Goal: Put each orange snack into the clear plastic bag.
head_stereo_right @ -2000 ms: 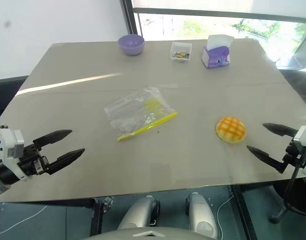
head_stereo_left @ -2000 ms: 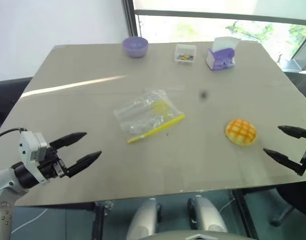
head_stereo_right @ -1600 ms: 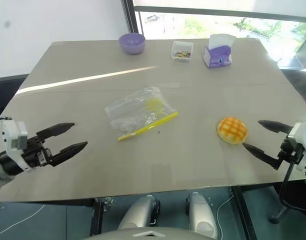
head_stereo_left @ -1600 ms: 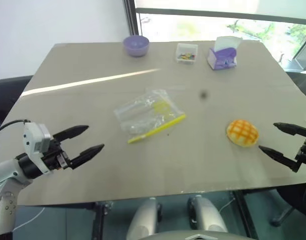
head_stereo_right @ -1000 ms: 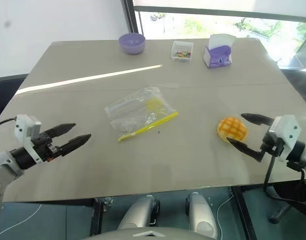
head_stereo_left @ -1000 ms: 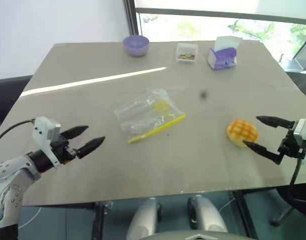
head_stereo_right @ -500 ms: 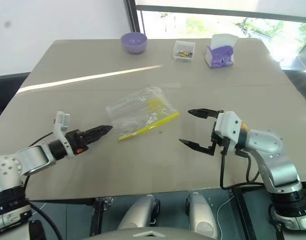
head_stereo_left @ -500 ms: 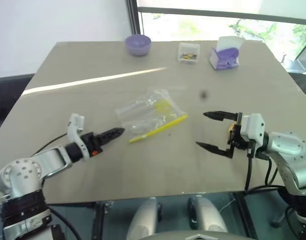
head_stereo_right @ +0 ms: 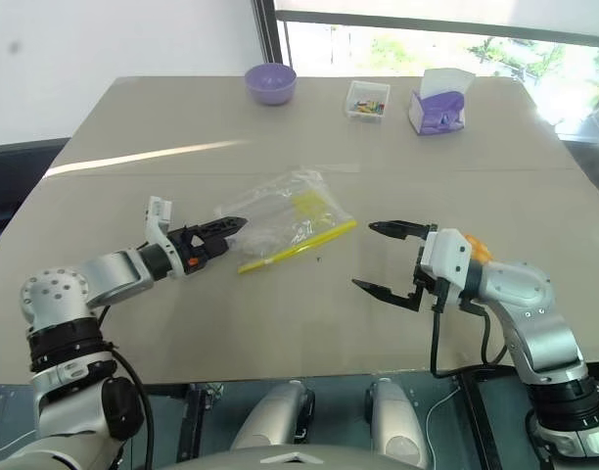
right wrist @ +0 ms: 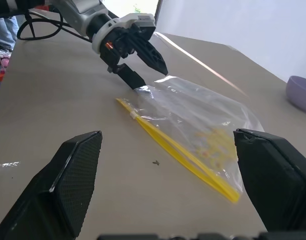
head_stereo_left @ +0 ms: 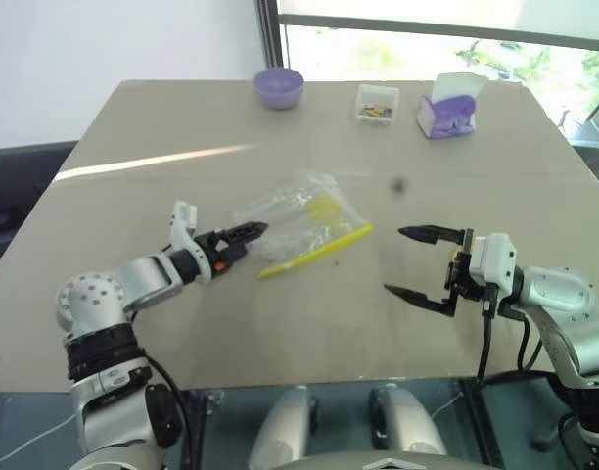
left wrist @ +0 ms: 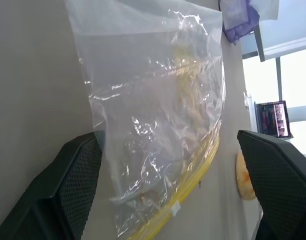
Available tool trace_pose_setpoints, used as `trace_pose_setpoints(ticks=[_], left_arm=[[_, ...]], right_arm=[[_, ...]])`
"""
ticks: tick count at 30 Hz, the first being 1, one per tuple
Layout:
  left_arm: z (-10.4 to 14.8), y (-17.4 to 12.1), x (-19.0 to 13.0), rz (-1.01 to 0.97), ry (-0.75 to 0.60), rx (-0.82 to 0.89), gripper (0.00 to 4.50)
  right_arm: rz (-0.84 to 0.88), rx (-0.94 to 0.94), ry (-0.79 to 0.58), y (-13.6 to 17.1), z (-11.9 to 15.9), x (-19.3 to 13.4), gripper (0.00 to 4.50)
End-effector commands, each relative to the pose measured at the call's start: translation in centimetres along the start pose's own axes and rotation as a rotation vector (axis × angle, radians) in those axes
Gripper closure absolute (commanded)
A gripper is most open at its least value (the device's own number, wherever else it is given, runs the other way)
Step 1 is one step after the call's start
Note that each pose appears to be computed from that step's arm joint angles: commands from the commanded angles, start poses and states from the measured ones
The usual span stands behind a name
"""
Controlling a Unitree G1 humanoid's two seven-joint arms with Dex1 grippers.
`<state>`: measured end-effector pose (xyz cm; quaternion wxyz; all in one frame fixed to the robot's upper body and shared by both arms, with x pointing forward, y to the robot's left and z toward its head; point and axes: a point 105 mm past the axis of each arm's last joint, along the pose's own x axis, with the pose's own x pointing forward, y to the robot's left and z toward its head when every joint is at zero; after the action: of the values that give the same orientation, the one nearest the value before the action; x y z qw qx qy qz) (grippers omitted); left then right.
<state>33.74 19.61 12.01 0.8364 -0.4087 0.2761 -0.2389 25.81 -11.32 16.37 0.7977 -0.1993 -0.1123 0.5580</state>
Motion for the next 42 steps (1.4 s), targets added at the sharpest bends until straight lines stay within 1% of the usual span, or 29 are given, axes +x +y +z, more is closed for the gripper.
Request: trace_pose_setpoints(ticks=[1, 2, 3, 4, 5, 6, 7, 8, 10, 11, 13, 16, 18, 22, 28, 30, 34, 38, 40, 42], left_arm=[[-2.0, 0.7, 1.5, 0.023, 0.094, -0.046, 0.52], [-2.1, 0.7, 1.7, 0.023, 0.102, -0.047, 0.73], [-2.2, 0.7, 1.8, 0.023, 0.107, -0.048, 1.1], [-2.3, 0.7, 1.9, 0.019, 0.111, -0.05, 1.1], [-2.3, 0.6, 2.1, 0.01, 0.113, -0.057, 1.37], [-2.4, 0.5, 2.3, 0.002, 0.115, -0.062, 1.92], [-2.4, 0.4, 2.4, -0.007, 0.116, -0.067, 2.11], [-2.4, 0.2, 2.5, -0.016, 0.115, -0.072, 2.48], [-2.4, 0.0, 2.7, -0.033, 0.111, -0.085, 3.36], [-2.5, 0.0, 2.8, -0.035, 0.107, -0.091, 3.63], [-2.6, 0.0, 2.8, -0.039, 0.103, -0.099, 4.42], [-2.5, -0.4, 2.6, -0.066, 0.081, -0.117, 4.42], [-1.8, -1.0, 2.3, -0.094, 0.046, -0.127, 4.42], [0.3, -3.8, 1.2, -0.191, -0.046, -0.115, 4.42], [1.7, -7.2, 0.5, -0.266, -0.129, -0.109, 4.42], [2.0, -8.1, 0.3, -0.279, -0.149, -0.121, 4.42], [2.2, -9.6, 0.0, -0.288, -0.166, -0.148, 4.42], [2.2, -10.1, -0.1, -0.28, -0.165, -0.171, 4.42], [2.2, -10.2, -0.1, -0.278, -0.17, -0.172, 4.42], [2.2, -10.3, 0.0, -0.277, -0.173, -0.174, 4.42]], right_arm=[[-0.032, -0.032, -0.008, -0.3, 0.3, -0.7, 0.0], [-0.034, -0.03, -0.005, -0.3, 0.1, -0.7, 0.0], [-0.034, -0.029, -0.004, -0.3, 0.1, -0.8, 0.0], [-0.036, -0.028, -0.004, -0.2, 0.0, -0.8, 0.0], [-0.038, -0.026, -0.005, -0.2, -0.1, -0.7, 0.0], [-0.04, -0.024, -0.005, -0.2, -0.1, -0.6, 0.0], [-0.042, -0.022, -0.007, -0.2, -0.2, -0.5, 0.0], [-0.043, -0.022, -0.008, -0.2, -0.2, -0.4, 0.0], [-0.044, -0.022, -0.009, -0.2, -0.2, -0.2, 0.0], [-0.044, -0.022, -0.009, -0.3, -0.2, -0.1, 0.0], [-0.046, -0.02, -0.008, -0.3, -0.1, 0.0, 0.0], [-0.045, -0.009, -0.005, -0.2, -0.1, 0.2, 0.0], [-0.045, -0.005, -0.002, -0.3, -0.1, 0.3, 0.0], [-0.056, -0.012, 0.024, -0.8, -0.3, 1.1, 0.0], [-0.079, -0.15, 0.124, -1.5, -2.6, 3.5, 0.0], [-0.109, -0.195, 0.144, -1.9, -3.1, 4.4, 0.0], [-0.227, -0.252, 0.155, -3.8, -3.6, 6.2, 0.0], [-0.305, -0.29, 0.188, -4.9, -4.8, 7.3, 0.0], [-0.354, -0.315, 0.222, -5.7, -5.6, 7.8, 0.0], [-0.362, -0.341, 0.263, -5.9, -6.7, 8.0, 0.0]])
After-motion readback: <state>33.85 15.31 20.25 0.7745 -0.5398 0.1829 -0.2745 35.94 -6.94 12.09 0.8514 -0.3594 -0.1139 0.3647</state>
